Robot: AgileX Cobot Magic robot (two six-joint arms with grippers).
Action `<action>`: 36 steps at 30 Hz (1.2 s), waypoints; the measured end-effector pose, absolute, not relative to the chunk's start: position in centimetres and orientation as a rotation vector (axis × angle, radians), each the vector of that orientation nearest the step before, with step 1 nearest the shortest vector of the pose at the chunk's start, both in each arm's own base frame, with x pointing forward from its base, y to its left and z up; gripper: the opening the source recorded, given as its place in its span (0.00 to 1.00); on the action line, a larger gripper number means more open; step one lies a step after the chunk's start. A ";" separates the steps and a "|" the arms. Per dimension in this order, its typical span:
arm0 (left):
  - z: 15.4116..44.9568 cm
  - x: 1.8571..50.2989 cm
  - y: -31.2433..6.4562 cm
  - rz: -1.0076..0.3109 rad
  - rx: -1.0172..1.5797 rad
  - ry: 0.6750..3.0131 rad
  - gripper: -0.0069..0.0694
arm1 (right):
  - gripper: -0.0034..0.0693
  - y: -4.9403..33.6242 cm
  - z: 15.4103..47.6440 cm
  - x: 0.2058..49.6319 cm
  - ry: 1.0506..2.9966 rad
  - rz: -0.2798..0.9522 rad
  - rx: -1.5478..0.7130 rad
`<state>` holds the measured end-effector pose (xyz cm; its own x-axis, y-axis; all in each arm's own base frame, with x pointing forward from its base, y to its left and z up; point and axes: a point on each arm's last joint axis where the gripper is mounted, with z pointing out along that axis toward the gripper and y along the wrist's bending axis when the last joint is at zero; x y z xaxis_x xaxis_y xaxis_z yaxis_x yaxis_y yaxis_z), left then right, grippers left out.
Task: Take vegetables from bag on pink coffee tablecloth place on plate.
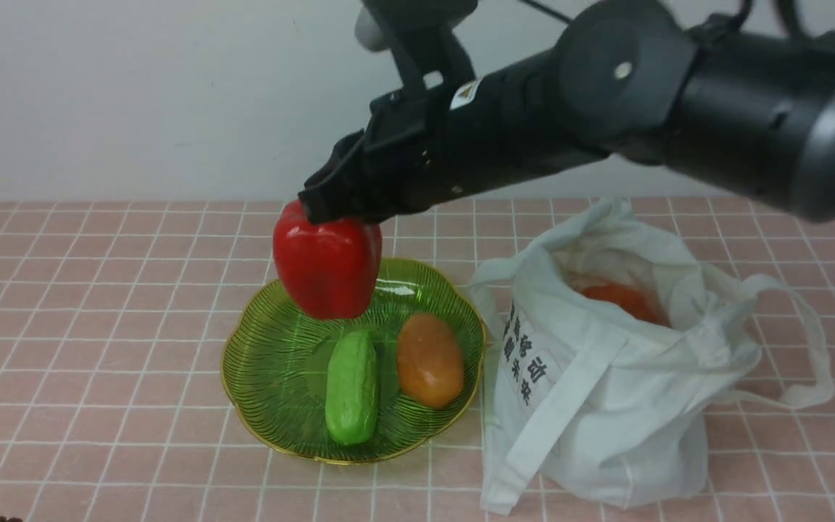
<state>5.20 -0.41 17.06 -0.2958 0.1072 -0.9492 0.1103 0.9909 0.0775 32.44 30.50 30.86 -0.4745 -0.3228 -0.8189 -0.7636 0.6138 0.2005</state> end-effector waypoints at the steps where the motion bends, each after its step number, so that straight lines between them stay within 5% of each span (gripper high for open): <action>1: 17.1 5.2 -0.4 -0.003 0.157 1.874 0.08 | 0.07 31.1 29.9 32.9 2.070 0.720 -0.852; 11: 17.1 5.2 -0.4 -0.003 0.157 1.874 0.08 | 0.14 34.0 23.7 34.4 2.140 0.705 -0.829; 19: 17.1 5.2 -0.4 -0.003 0.157 1.874 0.08 | 0.41 34.3 22.2 34.7 2.173 0.707 -0.818; 24: 17.1 5.2 -0.4 -0.003 0.157 1.874 0.08 | 0.55 33.6 24.5 34.2 2.134 0.683 -0.871; 28: 17.1 5.2 -0.4 -0.003 0.157 1.874 0.08 | 0.50 31.4 28.3 33.9 2.121 0.669 -0.864; 33: 17.1 5.2 -0.4 -0.003 0.157 1.874 0.08 | 0.17 23.4 37.0 32.7 2.125 0.562 -0.732; 36: 17.1 5.2 -0.4 -0.003 0.157 1.874 0.08 | 0.06 18.3 42.1 30.5 2.100 0.487 -0.586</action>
